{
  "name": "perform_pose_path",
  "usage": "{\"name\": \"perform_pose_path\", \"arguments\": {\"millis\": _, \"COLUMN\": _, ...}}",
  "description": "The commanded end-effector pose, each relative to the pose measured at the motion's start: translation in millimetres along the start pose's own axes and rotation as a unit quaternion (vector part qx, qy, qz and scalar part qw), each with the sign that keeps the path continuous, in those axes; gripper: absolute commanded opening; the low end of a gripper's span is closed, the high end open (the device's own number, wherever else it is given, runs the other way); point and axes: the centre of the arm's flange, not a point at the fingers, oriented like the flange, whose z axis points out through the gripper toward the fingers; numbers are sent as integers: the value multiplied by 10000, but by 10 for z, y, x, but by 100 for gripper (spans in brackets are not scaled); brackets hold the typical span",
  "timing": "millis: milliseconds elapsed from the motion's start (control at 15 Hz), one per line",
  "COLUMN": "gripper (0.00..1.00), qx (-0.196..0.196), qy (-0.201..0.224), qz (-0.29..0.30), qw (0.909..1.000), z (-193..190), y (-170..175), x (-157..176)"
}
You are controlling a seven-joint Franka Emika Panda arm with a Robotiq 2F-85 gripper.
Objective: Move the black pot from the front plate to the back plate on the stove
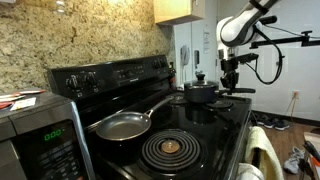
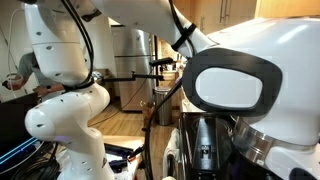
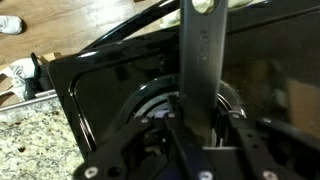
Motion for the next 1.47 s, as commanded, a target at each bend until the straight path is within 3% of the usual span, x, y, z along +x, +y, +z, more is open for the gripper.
{"name": "perform_pose_path", "arguments": {"millis": 0, "gripper": 9, "qx": -52, "qy": 63, "qz": -145, "qw": 9999, "z": -167, "y": 12, "x": -373}}
{"name": "perform_pose_path", "arguments": {"millis": 667, "gripper": 9, "qx": 55, "qy": 93, "qz": -79, "qw": 9999, "z": -26, "y": 69, "x": -943}}
{"name": "perform_pose_path", "arguments": {"millis": 1400, "gripper": 9, "qx": 112, "qy": 116, "qz": -579, "qw": 9982, "z": 131, "y": 261, "x": -708}}
